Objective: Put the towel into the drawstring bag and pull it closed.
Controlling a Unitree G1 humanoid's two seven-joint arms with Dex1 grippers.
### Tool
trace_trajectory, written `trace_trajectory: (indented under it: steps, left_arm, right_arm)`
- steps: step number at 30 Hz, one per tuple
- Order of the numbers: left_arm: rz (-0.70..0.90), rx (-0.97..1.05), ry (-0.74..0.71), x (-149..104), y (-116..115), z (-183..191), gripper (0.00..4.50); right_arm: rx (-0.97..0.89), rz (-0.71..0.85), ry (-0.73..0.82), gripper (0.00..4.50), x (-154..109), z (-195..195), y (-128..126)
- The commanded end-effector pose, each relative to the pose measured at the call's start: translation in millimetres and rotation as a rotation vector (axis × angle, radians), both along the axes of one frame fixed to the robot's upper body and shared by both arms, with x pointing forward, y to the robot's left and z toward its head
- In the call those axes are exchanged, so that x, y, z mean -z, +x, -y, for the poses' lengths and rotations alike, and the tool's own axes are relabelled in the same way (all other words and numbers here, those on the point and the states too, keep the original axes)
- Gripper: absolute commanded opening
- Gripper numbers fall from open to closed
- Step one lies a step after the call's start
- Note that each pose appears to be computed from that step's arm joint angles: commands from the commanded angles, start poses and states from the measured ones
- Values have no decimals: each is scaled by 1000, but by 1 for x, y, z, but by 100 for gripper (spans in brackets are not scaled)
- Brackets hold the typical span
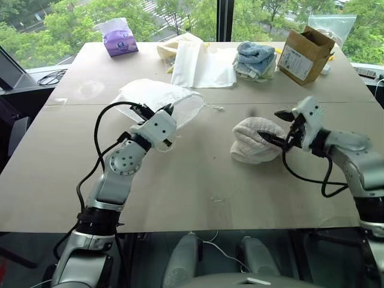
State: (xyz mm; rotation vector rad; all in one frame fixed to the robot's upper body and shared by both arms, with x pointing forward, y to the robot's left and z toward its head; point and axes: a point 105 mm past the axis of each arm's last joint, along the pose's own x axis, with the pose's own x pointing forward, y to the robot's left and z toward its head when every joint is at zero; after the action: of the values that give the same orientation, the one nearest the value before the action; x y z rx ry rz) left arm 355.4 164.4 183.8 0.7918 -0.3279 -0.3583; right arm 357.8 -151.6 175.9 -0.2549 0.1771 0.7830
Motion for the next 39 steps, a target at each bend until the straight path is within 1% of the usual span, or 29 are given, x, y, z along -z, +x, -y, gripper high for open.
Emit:
trace_trajectory:
  steps: [1,4,7,11,13,16,18,24,27,28,30,31,32,33,35,36,37,39]
  left_arm:
    - [29,47,-36,-16,-6,3,8]
    - [23,49,-43,-17,-6,2,8]
    - [17,46,-46,-16,-6,0,8]
    - [9,47,-45,-15,-5,-1,8]
    - [7,47,-45,-15,-5,-1,8]
    - [4,45,-44,-14,-4,-1,8]
    - [2,45,-44,-14,-4,-1,8]
    - [-5,43,-65,-13,-3,-2,8]
    - [-10,46,-76,-14,-2,-2,0]
    - [-11,48,-77,-14,-1,-2,0]
    - [-13,51,-83,-14,-1,-1,0]
    - [-15,54,-88,-14,0,-1,0]
    - [-16,57,-95,-15,0,0,0]
    - [-17,59,-103,-16,1,0,0]
    - [-20,64,-119,-17,2,1,0]
    - [-22,67,-129,-18,2,1,0]
    - [-25,70,-141,-18,3,1,0]
    - [-37,83,-166,-19,3,2,0]
  right_arm:
    - [-54,-184,19,450,17,-10,-3]
    - [-99,-302,24,450,32,-16,-12]
    - [-130,-365,8,450,44,-21,-18]
    - [-228,-414,41,450,38,-36,-31]
    - [-246,-398,-30,450,42,-37,-34]
    - [-171,-286,-263,450,60,-26,-21]
    - [-172,-228,-409,450,71,-19,-19]
    - [-139,-197,-521,450,88,-11,-16]
    - [-113,-186,-504,366,87,-11,-13]
    - [-110,-188,-500,328,87,-11,-13]
    - [-100,-197,-487,236,87,-10,-13]
    - [-95,-206,-475,222,87,-11,-13]
    - [-87,-216,-462,163,87,-11,-13]
    - [-82,-228,-449,139,88,-11,-13]
    - [-78,-247,-420,71,87,-12,-15]
    - [-76,-249,-406,29,86,-13,-15]
    - [-76,-243,-391,7,83,-15,-14]
    - [-114,-196,-333,0,65,-31,-13]
